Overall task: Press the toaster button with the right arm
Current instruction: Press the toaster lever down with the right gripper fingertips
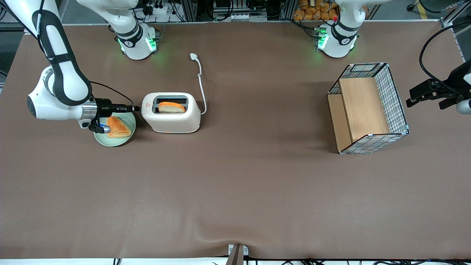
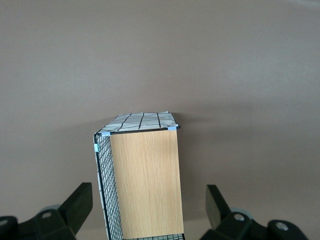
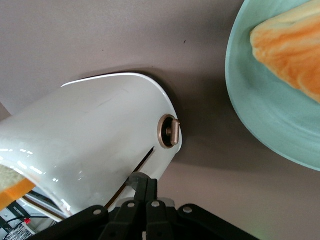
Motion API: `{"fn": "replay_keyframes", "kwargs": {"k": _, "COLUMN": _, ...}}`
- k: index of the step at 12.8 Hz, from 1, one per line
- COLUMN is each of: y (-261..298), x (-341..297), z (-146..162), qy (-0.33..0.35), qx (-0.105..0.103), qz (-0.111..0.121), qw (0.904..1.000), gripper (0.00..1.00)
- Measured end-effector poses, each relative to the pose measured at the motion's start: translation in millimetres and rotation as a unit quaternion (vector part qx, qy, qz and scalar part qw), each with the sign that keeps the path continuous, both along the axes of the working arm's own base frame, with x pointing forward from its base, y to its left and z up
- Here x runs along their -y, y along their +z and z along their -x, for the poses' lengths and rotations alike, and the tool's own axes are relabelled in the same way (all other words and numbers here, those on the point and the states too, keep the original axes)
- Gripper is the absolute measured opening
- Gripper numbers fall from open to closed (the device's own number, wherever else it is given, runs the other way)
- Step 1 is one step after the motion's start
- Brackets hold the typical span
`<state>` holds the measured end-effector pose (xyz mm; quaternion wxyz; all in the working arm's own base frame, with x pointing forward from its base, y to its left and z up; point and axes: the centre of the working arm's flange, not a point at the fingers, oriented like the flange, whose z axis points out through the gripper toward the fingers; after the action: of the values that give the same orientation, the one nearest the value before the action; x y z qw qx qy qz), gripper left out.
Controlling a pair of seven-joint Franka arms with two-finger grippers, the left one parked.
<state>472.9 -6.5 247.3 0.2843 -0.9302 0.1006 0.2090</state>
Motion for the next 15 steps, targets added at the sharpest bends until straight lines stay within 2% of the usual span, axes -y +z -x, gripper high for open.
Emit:
{"fn": "replay_keyframes", "kwargs": {"k": 5, "y": -26.0, "x": -2.8, "z": -1.2, "qy": 0.004, "qx": 0.001, "qz": 0.007, "qw": 1.0, "gripper": 0.01}}
{"fn": "replay_keyframes", "kwargs": {"k": 15, "y": -32.4, "x": 1.9, "z": -3.2, "qy": 0.006, "qx": 0.009, "qz": -0.016, "qw": 0.9998, "gripper": 0.01}}
